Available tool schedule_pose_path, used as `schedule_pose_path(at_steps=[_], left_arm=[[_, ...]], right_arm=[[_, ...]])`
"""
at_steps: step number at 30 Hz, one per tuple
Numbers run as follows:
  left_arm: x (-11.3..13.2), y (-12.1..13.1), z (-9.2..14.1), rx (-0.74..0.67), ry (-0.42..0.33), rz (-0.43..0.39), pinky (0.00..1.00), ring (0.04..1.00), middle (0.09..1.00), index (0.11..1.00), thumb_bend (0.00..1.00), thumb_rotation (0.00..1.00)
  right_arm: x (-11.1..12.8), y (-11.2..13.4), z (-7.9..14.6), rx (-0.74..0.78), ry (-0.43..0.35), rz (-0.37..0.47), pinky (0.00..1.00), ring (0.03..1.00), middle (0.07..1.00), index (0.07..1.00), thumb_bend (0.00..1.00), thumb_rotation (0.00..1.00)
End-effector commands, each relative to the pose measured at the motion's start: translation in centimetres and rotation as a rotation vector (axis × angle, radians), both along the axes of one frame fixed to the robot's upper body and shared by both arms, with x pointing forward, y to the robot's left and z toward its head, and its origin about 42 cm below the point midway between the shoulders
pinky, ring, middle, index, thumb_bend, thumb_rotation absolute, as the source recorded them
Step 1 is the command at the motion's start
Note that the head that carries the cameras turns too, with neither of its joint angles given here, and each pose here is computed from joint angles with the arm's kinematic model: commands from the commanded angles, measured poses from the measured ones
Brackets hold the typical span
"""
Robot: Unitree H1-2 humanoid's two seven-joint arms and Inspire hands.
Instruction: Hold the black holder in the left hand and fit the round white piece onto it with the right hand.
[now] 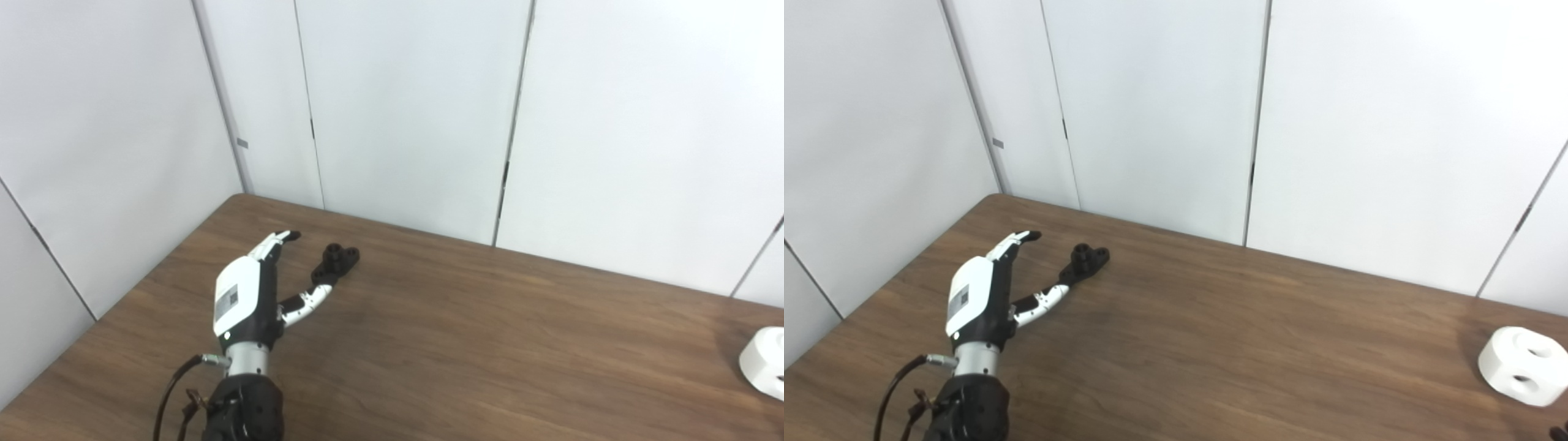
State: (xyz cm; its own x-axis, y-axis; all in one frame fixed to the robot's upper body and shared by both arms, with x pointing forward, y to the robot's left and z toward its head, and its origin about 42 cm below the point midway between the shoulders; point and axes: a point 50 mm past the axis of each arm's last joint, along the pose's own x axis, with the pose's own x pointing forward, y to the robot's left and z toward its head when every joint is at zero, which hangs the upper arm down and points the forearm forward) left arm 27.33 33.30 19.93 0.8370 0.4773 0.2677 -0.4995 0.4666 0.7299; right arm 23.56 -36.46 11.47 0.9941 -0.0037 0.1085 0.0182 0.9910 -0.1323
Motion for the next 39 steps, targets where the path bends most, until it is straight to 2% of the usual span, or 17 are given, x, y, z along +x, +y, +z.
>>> schedule_pose_path(at_steps=[1, 6, 11, 16, 21, 29, 39], left_arm=[[1.1, 1.2, 1.9, 0.072, -0.053, 0.018, 0.79, 0.899, 0.885, 0.798, 0.76, 0.42], [2.8, 2.5, 1.5, 0.098, 0.001, 0.035, 0.86, 0.894, 0.879, 0.778, 0.78, 0.45], [4.2, 2.9, 0.8, 0.121, 0.072, 0.048, 0.99, 0.916, 0.892, 0.759, 0.79, 0.46], [5.3, 2.5, 0.0, 0.096, 0.103, 0.053, 1.0, 0.946, 0.901, 0.742, 0.82, 0.47], [6.7, 2.1, -1.4, 0.092, 0.122, 0.047, 1.0, 0.935, 0.89, 0.735, 0.82, 0.47], [8.5, 1.7, -3.3, 0.073, 0.165, 0.052, 1.0, 0.943, 0.898, 0.768, 0.81, 0.48], [10.8, 1.7, -3.6, 0.045, 0.186, 0.071, 1.0, 0.946, 0.905, 0.773, 0.82, 0.49]], right_arm=[[-1.2, 0.2, -2.0, 0.03, 0.05, -0.011, 1.0, 0.983, 0.932, 0.922, 0.49, 1.0], [-1.2, 0.4, -2.1, 0.045, 0.05, -0.006, 1.0, 0.988, 0.938, 0.924, 0.48, 1.0], [-1.3, 0.4, -2.1, 0.044, 0.047, -0.006, 1.0, 0.991, 0.939, 0.925, 0.48, 1.0], [-1.4, 0.6, -2.0, 0.05, 0.044, -0.004, 1.0, 0.986, 0.941, 0.932, 0.46, 1.0], [-1.5, 0.7, -1.9, 0.055, 0.047, -0.002, 1.0, 0.984, 0.947, 0.938, 0.46, 1.0], [-1.7, 0.9, -2.0, 0.043, 0.048, -0.011, 0.98, 0.97, 0.935, 0.933, 0.46, 1.0], [-1.9, 1.0, -1.9, 0.043, 0.048, -0.003, 0.96, 0.977, 0.945, 0.94, 0.5, 1.0]])
